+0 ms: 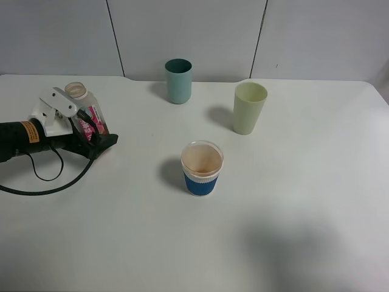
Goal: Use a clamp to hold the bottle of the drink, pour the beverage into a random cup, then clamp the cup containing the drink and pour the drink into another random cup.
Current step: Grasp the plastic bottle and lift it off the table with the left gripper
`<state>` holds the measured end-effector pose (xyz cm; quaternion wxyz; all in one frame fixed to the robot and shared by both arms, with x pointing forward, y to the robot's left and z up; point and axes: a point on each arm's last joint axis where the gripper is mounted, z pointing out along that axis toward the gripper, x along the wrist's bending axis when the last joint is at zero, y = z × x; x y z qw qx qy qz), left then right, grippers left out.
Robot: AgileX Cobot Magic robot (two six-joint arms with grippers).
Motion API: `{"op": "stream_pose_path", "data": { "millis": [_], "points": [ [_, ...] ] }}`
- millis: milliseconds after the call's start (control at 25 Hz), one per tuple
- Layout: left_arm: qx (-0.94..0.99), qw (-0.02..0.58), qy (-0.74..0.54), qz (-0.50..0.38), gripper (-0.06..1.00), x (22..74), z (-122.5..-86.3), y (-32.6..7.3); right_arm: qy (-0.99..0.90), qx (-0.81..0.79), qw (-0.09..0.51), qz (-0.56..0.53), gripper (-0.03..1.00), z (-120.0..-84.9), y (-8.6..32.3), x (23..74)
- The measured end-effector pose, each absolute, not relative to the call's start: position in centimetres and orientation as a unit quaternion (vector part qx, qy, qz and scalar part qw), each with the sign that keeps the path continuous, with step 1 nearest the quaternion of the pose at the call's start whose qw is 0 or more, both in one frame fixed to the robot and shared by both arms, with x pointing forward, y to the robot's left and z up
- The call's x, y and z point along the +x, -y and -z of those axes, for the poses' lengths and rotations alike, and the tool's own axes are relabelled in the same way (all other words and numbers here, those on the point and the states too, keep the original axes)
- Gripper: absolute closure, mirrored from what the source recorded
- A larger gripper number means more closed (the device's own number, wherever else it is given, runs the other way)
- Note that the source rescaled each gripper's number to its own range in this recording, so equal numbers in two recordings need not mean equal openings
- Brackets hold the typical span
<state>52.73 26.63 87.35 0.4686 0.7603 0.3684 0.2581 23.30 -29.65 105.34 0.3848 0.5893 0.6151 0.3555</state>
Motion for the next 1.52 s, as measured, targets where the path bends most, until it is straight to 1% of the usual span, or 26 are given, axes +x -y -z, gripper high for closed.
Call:
{"op": "stream_pose_path", "data": {
  "millis": [40, 80, 120, 160, 200, 240, 280, 320, 440, 840, 1080, 1360, 1520],
  "points": [
    [0.760, 0.469, -0.370, -0.259, -0.05, 52.7, -87.4, -26.6, -0.615, 0.589, 0.385, -0.355, -0.03, -105.3, 29.6, 23.3],
    [0.759, 0.469, -0.370, -0.259, -0.01, 52.7, -87.4, -26.7, -0.615, 0.589, 0.385, -0.355, -0.03, -105.3, 29.6, 23.3],
    [0.757, 0.468, -0.373, -0.260, 0.06, 52.8, -87.4, -26.7, -0.615, 0.589, 0.385, -0.355, -0.03, -105.3, 29.6, 23.3],
    [0.755, 0.468, -0.377, -0.261, 0.21, 52.8, -87.4, -26.7, -0.615, 0.589, 0.385, -0.355, -0.03, -105.3, 29.6, 23.3],
    [0.753, 0.469, -0.381, -0.262, 0.40, 52.8, -87.4, -26.8, -0.615, 0.589, 0.385, -0.355, -0.03, -105.3, 29.6, 23.3],
    [0.750, 0.470, -0.386, -0.261, 0.62, 52.9, -87.4, -26.8, -0.615, 0.589, 0.385, -0.355, -0.03, -105.3, 29.6, 23.3],
    [0.747, 0.471, -0.392, -0.258, 0.81, 52.9, -87.4, -26.8, -0.615, 0.589, 0.385, -0.355, -0.03, -105.3, 29.6, 23.3],
    [0.745, 0.473, -0.396, -0.255, 0.94, 52.9, -87.4, -26.8, -0.615, 0.589, 0.385, -0.355, -0.03, -105.3, 29.6, 23.3],
    [0.741, 0.476, -0.402, -0.251, 0.89, 52.9, -87.4, -26.8, -0.615, 0.589, 0.385, -0.355, -0.03, -105.3, 29.6, 23.3],
    [0.732, 0.476, -0.423, -0.241, 0.89, 52.9, -87.8, -26.9, -0.615, 0.589, 0.385, -0.355, -0.03, -105.3, 29.6, 23.3],
    [0.719, 0.471, -0.436, -0.266, 0.89, 52.3, -90.5, -27.3, -0.615, 0.589, 0.385, -0.355, -0.03, -105.3, 29.6, 23.3],
    [0.646, 0.470, -0.511, -0.318, 0.89, 50.2, -93.6, -28.6, -0.615, 0.589, 0.385, -0.355, -0.03, -105.3, 29.6, 23.3],
    [0.611, 0.460, -0.549, -0.337, 0.89, 49.2, -94.9, -29.4, -0.615, 0.589, 0.385, -0.355, -0.03, -105.3, 29.6, 23.3]
  ]
}}
